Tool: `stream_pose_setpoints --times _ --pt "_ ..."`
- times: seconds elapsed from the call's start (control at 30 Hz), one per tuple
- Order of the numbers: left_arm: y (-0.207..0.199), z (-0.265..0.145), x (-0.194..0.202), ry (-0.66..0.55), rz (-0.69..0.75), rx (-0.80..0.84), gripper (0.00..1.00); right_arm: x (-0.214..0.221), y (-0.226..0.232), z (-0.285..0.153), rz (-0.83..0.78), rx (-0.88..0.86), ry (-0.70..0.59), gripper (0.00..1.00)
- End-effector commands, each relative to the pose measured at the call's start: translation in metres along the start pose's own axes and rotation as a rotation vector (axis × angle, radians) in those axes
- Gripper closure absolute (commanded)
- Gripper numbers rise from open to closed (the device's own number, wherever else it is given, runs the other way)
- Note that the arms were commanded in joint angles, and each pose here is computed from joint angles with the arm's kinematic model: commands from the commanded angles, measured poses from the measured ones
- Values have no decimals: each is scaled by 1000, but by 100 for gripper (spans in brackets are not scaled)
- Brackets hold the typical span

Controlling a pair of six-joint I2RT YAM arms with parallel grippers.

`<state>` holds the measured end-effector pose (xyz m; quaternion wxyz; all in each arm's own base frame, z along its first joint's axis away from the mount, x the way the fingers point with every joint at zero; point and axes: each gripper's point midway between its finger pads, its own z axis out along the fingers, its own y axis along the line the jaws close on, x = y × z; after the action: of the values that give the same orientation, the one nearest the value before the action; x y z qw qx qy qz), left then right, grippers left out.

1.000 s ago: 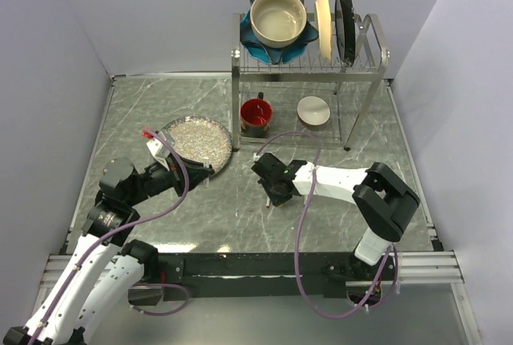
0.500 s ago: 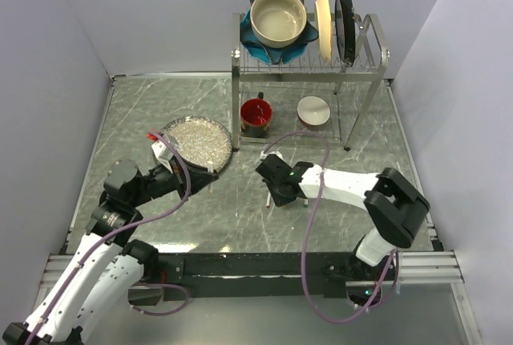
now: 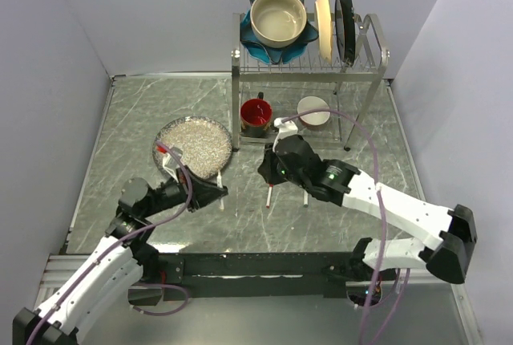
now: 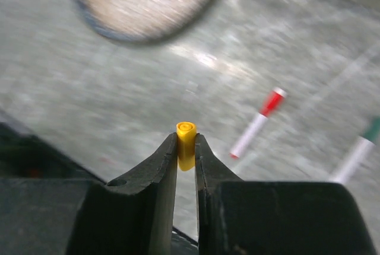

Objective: Insert the pens into the pen caps

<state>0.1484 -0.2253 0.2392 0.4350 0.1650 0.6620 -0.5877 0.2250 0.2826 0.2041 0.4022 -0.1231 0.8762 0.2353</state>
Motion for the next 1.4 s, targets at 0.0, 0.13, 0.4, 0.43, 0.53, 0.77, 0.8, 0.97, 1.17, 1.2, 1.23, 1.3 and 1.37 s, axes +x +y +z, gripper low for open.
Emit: stream_pose_setpoints --times 0.0,0.13,0.4,0.43,0.53,0.77,0.8,0.97,1.17,1.2,1.23,1.3,1.37 --pt "-26 6 0 -54 -42 151 99 -48 53 -26 127 -203 -209 100" --pt "-23 16 13 -25 -63 144 99 -62 72 -43 195 -296 -292 100" --pt "-30 27 15 -21 -56 162 99 -72 95 -61 240 -404 -363 100" --pt "-31 27 14 -24 -54 165 99 -73 97 -62 239 -412 -365 100" --pt "-30 29 15 -24 -56 160 99 -69 102 -63 230 -421 -353 100" --pt "-29 30 14 -21 -43 150 99 -60 101 -61 220 -400 -341 100" --pt "-29 30 14 -21 -42 150 99 -59 101 -59 218 -396 -337 100" --pt "-30 30 15 -19 -40 155 99 -57 103 -58 209 -391 -338 100" --pt "-31 29 14 -21 -33 154 99 -57 102 -53 189 -362 -333 100" --pt "-31 29 14 -21 -32 152 99 -56 102 -53 187 -359 -333 100" --pt "-30 29 15 -18 -30 151 99 -56 102 -51 189 -354 -333 100" --pt "-31 29 15 -15 -29 152 99 -55 101 -49 186 -346 -330 100" --pt "-30 29 16 -10 -27 148 99 -54 103 -48 181 -347 -326 100"
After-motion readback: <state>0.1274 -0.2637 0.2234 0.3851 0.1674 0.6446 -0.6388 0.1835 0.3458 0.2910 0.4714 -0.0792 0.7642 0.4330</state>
